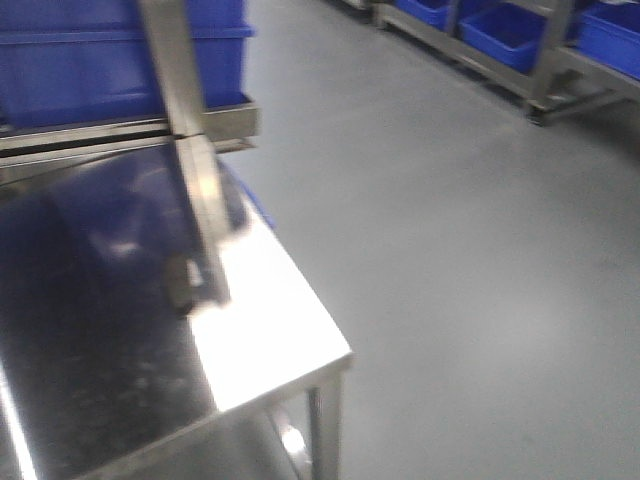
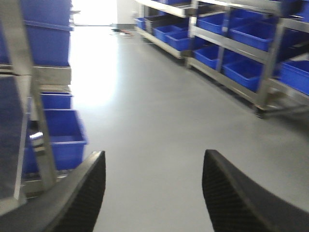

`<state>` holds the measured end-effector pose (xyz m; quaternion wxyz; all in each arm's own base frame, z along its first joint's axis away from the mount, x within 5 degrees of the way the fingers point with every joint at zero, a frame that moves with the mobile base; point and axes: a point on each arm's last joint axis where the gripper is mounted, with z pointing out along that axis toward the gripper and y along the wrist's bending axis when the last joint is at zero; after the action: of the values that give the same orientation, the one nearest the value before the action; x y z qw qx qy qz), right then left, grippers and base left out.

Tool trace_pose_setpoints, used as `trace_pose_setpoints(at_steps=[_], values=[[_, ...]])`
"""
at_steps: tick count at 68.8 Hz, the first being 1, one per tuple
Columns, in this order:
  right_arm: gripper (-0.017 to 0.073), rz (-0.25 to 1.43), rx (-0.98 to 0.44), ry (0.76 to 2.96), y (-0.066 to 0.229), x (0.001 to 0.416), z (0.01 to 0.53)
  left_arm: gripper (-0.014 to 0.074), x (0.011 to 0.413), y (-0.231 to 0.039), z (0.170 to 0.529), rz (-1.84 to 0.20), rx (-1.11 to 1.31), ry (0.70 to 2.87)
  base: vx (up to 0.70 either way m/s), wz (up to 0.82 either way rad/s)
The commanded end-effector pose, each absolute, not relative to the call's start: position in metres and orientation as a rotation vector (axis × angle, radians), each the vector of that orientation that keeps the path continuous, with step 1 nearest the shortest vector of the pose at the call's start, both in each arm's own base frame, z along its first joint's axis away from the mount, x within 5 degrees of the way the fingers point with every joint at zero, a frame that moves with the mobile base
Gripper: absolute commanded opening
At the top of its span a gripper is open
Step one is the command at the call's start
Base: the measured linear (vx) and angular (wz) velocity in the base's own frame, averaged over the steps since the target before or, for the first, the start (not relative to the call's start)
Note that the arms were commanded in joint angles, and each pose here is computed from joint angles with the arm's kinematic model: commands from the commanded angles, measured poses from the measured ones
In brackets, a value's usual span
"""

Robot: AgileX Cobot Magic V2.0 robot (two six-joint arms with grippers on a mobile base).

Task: Move and align brake pads A on conveyor
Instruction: 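Position the base at the steel table facing the two brake pads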

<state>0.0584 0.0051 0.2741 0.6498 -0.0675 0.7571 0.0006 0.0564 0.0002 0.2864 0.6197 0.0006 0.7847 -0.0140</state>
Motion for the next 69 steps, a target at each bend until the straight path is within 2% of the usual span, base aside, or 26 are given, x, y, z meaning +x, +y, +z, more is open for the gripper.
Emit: trace_pose_setpoints(at_steps=[1,42,69], values=[[0.0437,-0.007,-0.154,1.635,0.0052,0.0596,0.2888,0.0394,0.0597,-0.0008,0.2991,-0.046,0.003,1.729,0.21,0.81],[0.0437,-0.007,-0.154,1.635,0.0052,0.0596,0.2888,0.0394,0.0597,-0.0008,0.2991,-0.046,0.003,1.729,0.17,0.69],[0.0437,-0.007,-0.154,1.635,0.0052,0.0596,0.2888,0.0394,0.0597,-0.0008,0.2991,-0.046,0.003,1.729,0.04,0.16]])
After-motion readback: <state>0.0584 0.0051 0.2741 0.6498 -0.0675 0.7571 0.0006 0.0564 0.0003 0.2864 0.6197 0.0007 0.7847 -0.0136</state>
